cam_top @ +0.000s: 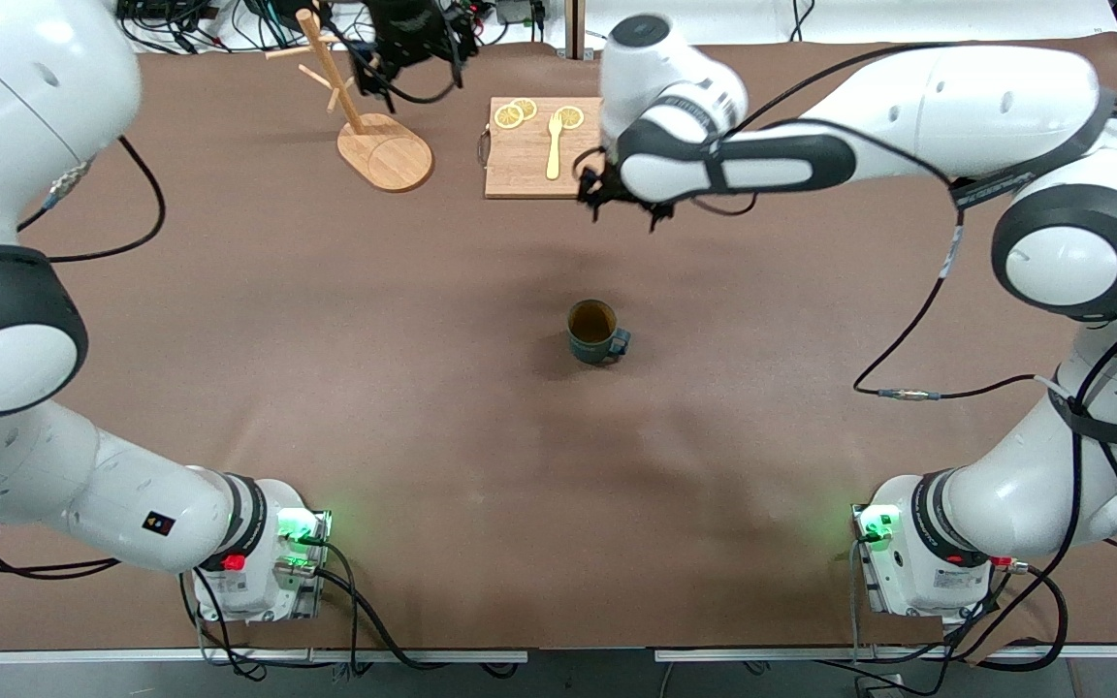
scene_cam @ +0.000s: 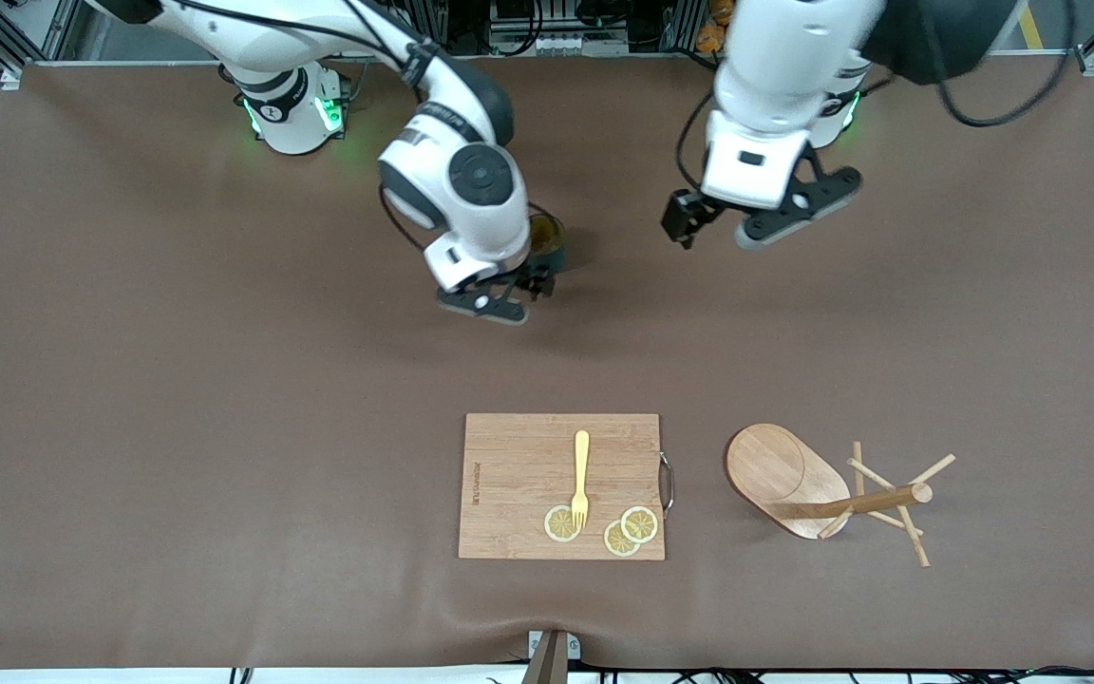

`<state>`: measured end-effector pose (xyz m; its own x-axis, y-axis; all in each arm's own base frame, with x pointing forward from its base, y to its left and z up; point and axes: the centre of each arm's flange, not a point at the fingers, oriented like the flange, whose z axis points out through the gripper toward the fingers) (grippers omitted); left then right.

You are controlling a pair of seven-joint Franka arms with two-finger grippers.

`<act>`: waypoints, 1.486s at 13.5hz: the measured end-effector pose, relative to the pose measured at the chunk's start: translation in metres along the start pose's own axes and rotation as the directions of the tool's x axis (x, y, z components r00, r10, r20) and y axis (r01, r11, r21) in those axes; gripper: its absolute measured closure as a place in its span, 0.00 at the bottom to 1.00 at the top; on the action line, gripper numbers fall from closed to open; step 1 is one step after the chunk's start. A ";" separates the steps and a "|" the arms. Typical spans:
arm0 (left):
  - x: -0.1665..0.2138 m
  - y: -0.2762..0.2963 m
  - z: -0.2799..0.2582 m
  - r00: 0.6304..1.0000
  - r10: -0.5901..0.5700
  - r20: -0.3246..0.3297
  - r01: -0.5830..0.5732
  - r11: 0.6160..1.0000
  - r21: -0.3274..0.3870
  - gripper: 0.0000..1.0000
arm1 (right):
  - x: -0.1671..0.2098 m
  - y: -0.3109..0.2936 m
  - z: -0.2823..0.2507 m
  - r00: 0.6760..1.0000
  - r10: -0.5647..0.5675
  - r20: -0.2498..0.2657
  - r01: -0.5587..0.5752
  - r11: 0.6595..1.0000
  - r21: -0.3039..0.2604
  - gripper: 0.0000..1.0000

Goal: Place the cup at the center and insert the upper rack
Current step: 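Set the mug down at the table middle and withdraw the right gripper, then lower the open left gripper over the teal mug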

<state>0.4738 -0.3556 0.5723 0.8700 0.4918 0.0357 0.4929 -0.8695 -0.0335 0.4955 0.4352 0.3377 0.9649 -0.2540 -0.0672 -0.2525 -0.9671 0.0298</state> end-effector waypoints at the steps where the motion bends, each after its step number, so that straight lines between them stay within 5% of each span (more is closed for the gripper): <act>1: -0.016 0.011 0.006 1.000 -0.022 -0.010 0.022 1.000 0.006 0.00 | 0.023 0.016 -0.006 1.000 -0.001 -0.010 0.001 1.000 0.001 0.00; 5: -0.087 0.063 0.046 0.985 -0.152 -0.078 0.155 0.988 0.028 0.00 | 0.130 0.110 -0.050 0.999 -0.049 -0.010 0.049 0.999 0.002 0.00; 8: -0.144 0.101 0.077 0.956 -0.261 -0.132 0.267 0.963 0.027 0.00 | 0.182 0.183 -0.117 0.994 -0.083 -0.067 0.087 0.995 0.053 0.00; 10: -0.181 0.127 0.102 0.931 -0.321 -0.170 0.329 0.944 0.015 0.00 | 0.191 0.225 -0.156 0.991 -0.095 -0.091 0.102 0.992 0.071 0.00; 16: -0.293 0.182 0.204 0.852 -0.463 -0.244 0.463 0.884 -0.059 0.00 | 0.174 0.334 -0.237 0.993 -0.110 -0.040 0.112 0.993 0.046 0.00; 20: -0.315 0.188 0.223 0.776 -0.578 -0.251 0.574 0.813 -0.100 0.00 | 0.165 0.377 -0.253 0.986 -0.165 -0.024 0.166 0.985 0.041 0.00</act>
<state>0.2955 -0.6632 0.3324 0.3865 0.8729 0.2978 0.8982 -0.4295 0.0934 0.5781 0.0320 0.5901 0.9948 -0.0907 -0.0470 -0.0919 -0.9955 -0.0229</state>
